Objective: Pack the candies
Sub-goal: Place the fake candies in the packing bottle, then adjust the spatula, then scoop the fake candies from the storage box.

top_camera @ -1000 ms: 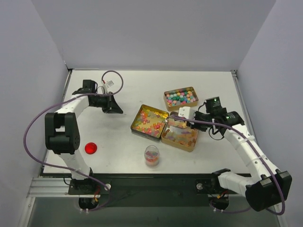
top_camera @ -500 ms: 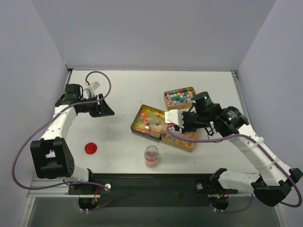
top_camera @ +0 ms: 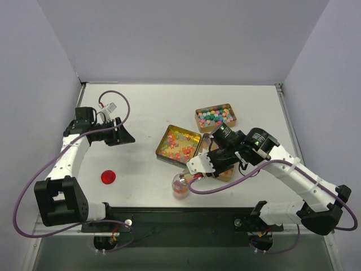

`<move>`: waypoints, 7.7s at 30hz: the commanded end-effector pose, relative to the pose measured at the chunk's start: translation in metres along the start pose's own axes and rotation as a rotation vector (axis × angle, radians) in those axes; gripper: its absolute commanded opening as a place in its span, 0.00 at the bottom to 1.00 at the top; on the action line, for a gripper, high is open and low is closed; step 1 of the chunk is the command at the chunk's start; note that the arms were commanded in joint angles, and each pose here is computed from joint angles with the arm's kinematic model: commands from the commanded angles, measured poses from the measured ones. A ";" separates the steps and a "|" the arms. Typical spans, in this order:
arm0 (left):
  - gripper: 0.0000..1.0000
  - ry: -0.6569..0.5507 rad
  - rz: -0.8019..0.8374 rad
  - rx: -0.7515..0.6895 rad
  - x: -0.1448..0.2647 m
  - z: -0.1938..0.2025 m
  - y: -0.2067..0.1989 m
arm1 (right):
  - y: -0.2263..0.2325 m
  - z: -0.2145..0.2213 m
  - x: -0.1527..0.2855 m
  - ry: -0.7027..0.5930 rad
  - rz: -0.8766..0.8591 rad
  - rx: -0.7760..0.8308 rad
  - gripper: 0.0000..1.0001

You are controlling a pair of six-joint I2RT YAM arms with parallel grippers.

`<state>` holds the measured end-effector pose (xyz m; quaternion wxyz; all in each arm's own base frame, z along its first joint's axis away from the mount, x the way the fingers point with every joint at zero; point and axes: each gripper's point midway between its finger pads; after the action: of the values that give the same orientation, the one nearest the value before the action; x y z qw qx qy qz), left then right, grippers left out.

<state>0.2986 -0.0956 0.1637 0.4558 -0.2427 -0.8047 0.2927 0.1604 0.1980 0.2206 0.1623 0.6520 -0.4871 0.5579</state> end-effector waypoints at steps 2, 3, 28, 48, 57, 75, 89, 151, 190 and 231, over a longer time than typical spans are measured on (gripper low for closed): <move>0.58 -0.061 0.018 -0.032 0.005 -0.010 -0.007 | 0.008 0.004 0.007 0.090 -0.066 0.089 0.00; 0.58 -0.063 0.016 -0.029 0.005 -0.010 -0.006 | 0.009 0.008 0.006 0.116 -0.081 0.098 0.00; 0.59 -0.112 0.106 0.017 0.009 -0.002 -0.022 | -0.014 0.015 0.000 0.436 -0.117 0.155 0.00; 0.14 -0.051 0.547 0.005 0.014 -0.002 -0.119 | -0.060 0.014 0.017 0.407 0.125 -0.075 0.00; 0.00 0.066 0.739 0.041 0.004 0.013 -0.171 | -0.115 -0.018 0.006 0.218 0.221 -0.307 0.00; 0.00 0.054 0.739 0.069 -0.012 -0.034 -0.173 | -0.138 -0.004 0.000 0.156 0.213 -0.336 0.00; 0.00 -0.035 0.666 0.103 -0.009 -0.054 -0.128 | -0.155 0.185 0.018 0.359 0.170 -0.459 0.00; 0.00 0.118 -0.074 0.421 -0.105 0.057 0.030 | -0.153 0.104 -0.132 0.384 -0.429 0.564 0.00; 0.00 0.288 -0.006 0.375 -0.136 0.094 0.006 | -0.151 0.036 -0.212 0.078 -0.194 -0.374 0.00; 0.84 0.199 0.117 0.320 -0.014 0.024 -0.014 | -0.092 0.048 -0.033 0.018 0.054 -0.355 0.00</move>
<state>0.2696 -0.1280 0.1602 0.5715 -0.2905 -0.6463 0.4138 0.3057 0.2482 0.1813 0.2533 0.5946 -0.6362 0.4214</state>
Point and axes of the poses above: each gripper's point midway between its finger pads, its own x axis back along the fingers, its own y axis along the line the jaws close on, z = x × y, and after that the axes turned 5 degrees about x, right-handed
